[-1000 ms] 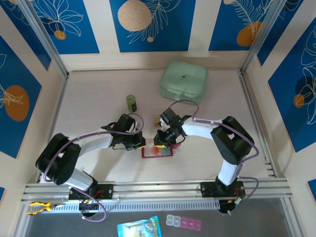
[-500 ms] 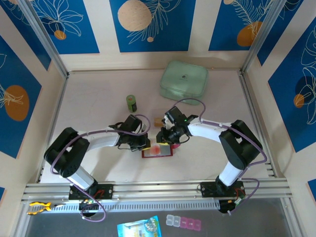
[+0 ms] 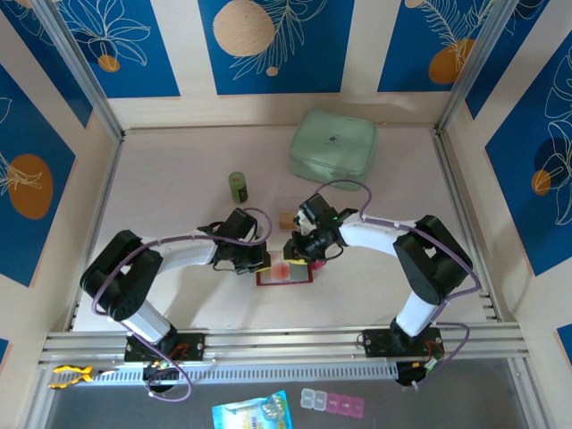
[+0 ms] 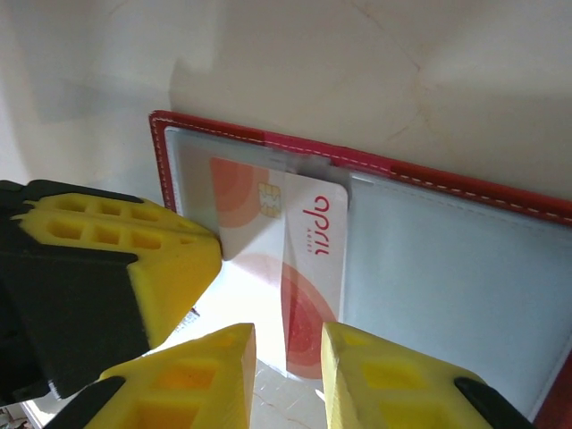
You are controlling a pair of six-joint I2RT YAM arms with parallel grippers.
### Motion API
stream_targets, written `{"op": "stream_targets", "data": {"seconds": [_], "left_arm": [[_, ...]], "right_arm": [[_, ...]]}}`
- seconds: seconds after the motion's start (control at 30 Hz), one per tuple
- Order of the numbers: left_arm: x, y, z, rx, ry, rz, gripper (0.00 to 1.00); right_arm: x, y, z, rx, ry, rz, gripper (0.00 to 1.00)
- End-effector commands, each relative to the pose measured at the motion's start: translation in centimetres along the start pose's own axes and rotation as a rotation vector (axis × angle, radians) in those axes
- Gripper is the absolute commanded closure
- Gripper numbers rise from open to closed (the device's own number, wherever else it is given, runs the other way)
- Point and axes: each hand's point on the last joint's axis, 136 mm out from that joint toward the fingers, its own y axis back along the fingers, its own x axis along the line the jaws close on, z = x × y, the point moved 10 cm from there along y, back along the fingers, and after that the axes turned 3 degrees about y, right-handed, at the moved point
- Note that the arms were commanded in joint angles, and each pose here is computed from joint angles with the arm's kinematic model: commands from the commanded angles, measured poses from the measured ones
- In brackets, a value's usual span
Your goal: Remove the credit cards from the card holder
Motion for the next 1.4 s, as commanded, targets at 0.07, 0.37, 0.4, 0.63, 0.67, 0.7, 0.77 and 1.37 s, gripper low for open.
{"op": "stream_targets", "data": {"seconds": [0.07,0.37,0.4,0.63,0.67,0.7,0.77,1.37], "left_arm": [[1.1,-0.6,-0.6,0.025,-0.010,0.060,1.00],[1.1,-0.7,-0.6,0.029,-0.010,0.060,1.00],[1.1,-0.7,-0.5,0.029,-0.010,0.060,1.00],[1.1,-0.7,-0.5,0.032,-0.011,0.062,1.00],[1.0,-0.7,-0.5,0.031,-0.013,0.061,1.00],[1.1,-0.7,-0.5,0.030,-0.011,0.061,1.00],[1.0,-0.7,-0.5,0.033,-0.013,0.062,1.00],[0.9,-0.5,-0.4,0.031,-0.015,0.066,1.00]], "right_arm": [[-0.3,-0.7,-0.3,0.043,-0.004,0.016,0.72],[-0.8,-1.7,-0.3,0.072,-0.012,0.026,0.73],[-0.8,-1.8,-0.3,0.074,-0.011,0.027,0.73],[-0.9,-2.2,-0.4,0.087,-0.015,0.018,0.71],[-1.0,-2.2,-0.3,0.088,-0.016,0.016,0.71],[-0.9,-2.2,-0.3,0.090,-0.014,0.018,0.70],[-0.9,-2.3,-0.4,0.093,-0.014,0.014,0.70],[-0.4,-2.0,-0.3,0.095,0.003,0.020,0.71]]}}
